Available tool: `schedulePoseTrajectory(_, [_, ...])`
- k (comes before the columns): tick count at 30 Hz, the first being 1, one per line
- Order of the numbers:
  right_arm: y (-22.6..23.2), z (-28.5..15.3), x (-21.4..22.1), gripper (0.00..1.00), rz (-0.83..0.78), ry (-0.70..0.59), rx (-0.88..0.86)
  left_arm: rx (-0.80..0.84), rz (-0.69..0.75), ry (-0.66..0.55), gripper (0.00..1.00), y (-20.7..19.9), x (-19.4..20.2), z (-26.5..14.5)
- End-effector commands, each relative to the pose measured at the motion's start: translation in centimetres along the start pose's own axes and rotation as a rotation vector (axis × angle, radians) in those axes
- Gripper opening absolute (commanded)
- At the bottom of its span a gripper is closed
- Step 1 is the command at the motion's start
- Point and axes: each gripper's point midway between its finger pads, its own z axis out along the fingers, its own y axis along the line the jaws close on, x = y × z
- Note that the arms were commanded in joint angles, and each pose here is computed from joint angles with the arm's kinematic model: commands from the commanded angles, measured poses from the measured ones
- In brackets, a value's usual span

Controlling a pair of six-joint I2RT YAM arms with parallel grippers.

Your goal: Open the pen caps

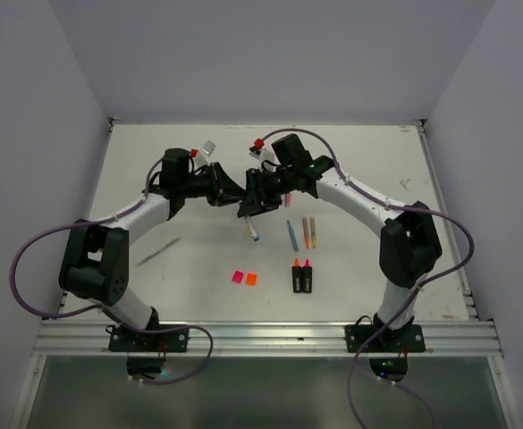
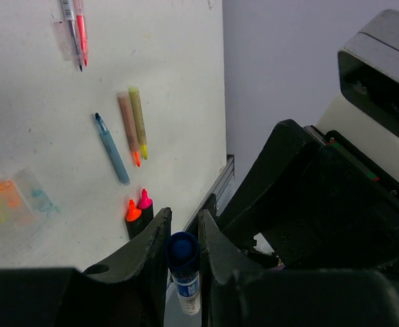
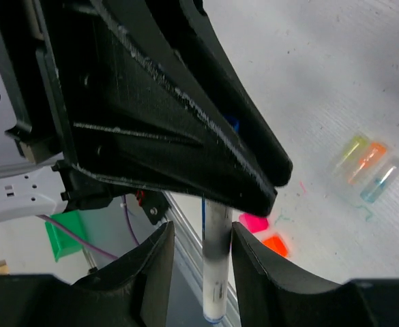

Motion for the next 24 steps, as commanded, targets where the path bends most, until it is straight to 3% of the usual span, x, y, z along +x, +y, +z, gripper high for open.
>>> schedulePoseTrajectory(1, [1.4,1.0,-1.3,0.42,-0.047,-0.009,-0.043,0.068,0.014,-0.002,0.00,-2.1,0.1,-0.5])
schedulePoseTrajectory(3, [1.3,1.4,-0.8,0.40,-0.049,0.001,-0.035,0.077,0.003,-0.006,0.00,-2.4,0.0,-0.5])
schedulePoseTrajectory(5, [0.9,1.8,0.1,0.28,-0.043,0.019,-0.018,0.091,-0.016,-0.015,0.00,-2.9,-0.3,-0.5])
schedulePoseTrajectory(7, [-0.6,2.2,0.8,0.00,-0.036,0.020,0.079,0.087,-0.040,-0.024,0.00,-2.9,-0.7,-0.3])
schedulePoseTrajectory(8, [-1.7,2.0,0.6,0.00,-0.047,-0.002,0.176,0.066,-0.069,-0.026,0.00,-2.5,-0.9,-0.2])
schedulePoseTrajectory(9, [-5.4,0.8,0.7,0.00,-0.053,-0.035,0.432,0.018,-0.085,-0.054,0.00,-1.8,-1.5,0.0])
schedulePoseTrajectory(11, [-6.3,-0.3,0.6,0.00,-0.165,-0.050,0.643,-0.122,-0.116,-0.071,0.00,0.0,-2.4,-0.2])
schedulePoseTrajectory(13, [-8.5,-2.3,0.4,0.00,-0.256,-0.067,0.854,-0.221,-0.087,-0.165,0.00,1.3,-4.7,-0.2])
schedulePoseTrajectory(17, [-10.0,-4.8,0.0,0.00,-0.356,-0.052,1.025,-0.308,-0.083,-0.194,0.00,2.5,-6.6,-0.2])
schedulePoseTrajectory(19, [-10.0,-4.9,-0.2,0.00,-0.380,-0.048,1.015,-0.277,-0.090,-0.204,0.00,2.5,-6.8,0.0])
schedulePoseTrajectory(21, [-8.6,-3.1,0.1,0.00,-0.375,-0.037,0.857,-0.203,-0.083,-0.198,0.00,1.8,-6.8,0.5])
schedulePoseTrajectory(23, [-7.5,-1.3,1.6,0.00,-0.283,0.018,0.615,-0.116,-0.040,-0.211,0.00,0.5,-7.5,0.8])
schedulePoseTrajectory(24, [-5.5,-0.4,0.8,0.00,-0.266,-0.024,0.460,-0.081,-0.034,-0.187,0.00,0.4,-6.8,0.8])
